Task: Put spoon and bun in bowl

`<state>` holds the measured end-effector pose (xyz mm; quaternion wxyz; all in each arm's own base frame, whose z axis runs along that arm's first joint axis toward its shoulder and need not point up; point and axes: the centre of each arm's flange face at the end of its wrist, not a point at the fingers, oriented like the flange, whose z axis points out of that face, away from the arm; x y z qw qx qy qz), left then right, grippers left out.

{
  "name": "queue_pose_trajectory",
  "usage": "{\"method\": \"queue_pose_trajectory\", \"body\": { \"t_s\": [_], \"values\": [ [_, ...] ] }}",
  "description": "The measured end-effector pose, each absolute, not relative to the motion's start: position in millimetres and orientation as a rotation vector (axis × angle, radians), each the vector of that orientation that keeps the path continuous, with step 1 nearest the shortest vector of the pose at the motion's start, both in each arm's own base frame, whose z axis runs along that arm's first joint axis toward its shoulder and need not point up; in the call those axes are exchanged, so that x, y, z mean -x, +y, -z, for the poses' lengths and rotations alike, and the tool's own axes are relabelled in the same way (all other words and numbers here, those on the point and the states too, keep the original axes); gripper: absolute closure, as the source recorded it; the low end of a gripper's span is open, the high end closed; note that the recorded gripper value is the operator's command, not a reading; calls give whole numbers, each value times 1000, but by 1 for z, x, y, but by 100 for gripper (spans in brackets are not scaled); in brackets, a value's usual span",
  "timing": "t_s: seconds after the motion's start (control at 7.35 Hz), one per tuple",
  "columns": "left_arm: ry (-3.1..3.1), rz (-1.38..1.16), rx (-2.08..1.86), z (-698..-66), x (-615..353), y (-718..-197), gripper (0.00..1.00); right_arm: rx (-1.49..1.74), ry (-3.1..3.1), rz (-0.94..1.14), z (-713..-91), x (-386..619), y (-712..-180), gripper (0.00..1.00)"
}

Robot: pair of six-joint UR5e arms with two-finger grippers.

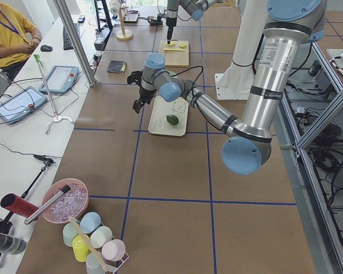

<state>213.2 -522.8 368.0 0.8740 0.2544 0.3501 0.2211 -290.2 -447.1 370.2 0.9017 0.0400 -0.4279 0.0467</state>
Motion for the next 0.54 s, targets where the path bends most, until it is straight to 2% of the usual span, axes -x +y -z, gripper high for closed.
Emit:
{"method": "queue_pose_trajectory", "body": {
  "t_s": [0.54],
  "values": [
    [708,-509,-433,-541,-24,-529,0,-132,-791,131,-525,91,-448,0]
  ]
}}
